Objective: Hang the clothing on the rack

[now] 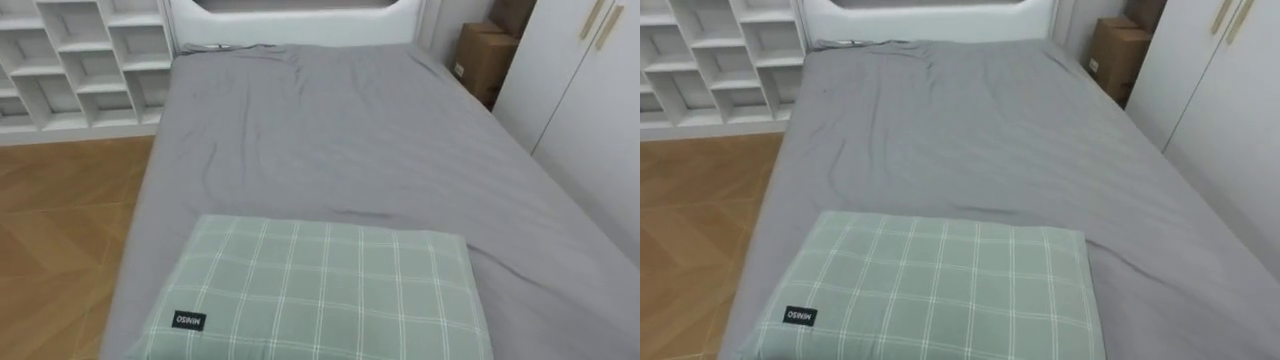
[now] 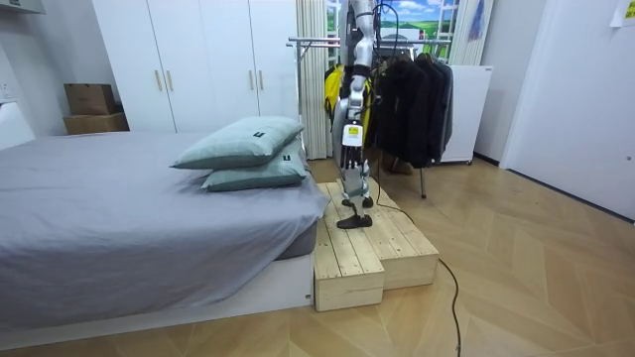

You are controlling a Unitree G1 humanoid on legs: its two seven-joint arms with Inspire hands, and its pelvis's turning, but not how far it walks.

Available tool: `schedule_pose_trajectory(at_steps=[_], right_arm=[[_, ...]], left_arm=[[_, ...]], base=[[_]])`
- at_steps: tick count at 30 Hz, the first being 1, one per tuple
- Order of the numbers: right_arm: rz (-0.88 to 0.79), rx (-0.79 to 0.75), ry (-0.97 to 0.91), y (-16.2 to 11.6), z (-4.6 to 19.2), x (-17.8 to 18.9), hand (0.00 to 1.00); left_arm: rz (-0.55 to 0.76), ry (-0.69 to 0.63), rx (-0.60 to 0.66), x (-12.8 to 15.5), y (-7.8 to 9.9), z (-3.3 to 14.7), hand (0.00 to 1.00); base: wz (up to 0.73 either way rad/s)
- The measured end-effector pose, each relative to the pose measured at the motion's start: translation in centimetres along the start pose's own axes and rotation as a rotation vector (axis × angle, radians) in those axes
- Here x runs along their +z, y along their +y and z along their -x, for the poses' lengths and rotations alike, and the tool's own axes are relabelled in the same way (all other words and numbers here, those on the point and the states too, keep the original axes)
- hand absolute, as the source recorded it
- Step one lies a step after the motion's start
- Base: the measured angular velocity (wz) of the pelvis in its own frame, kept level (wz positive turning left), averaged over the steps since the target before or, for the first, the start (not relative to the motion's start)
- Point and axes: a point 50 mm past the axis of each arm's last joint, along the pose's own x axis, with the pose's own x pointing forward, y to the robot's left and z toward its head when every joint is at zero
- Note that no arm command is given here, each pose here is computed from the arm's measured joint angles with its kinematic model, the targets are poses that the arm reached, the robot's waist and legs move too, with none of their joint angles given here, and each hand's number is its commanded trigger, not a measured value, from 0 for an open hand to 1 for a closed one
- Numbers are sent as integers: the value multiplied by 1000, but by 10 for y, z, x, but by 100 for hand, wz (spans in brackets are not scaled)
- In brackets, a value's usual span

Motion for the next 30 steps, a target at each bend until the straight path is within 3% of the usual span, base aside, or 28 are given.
schedule_pose_trajectory(at_steps=[30], right_arm=[[-51,47,-13,-1,1,-8,0]], left_arm=[[-11,-53,-22,4,-7,1,0]], base=[[2]])
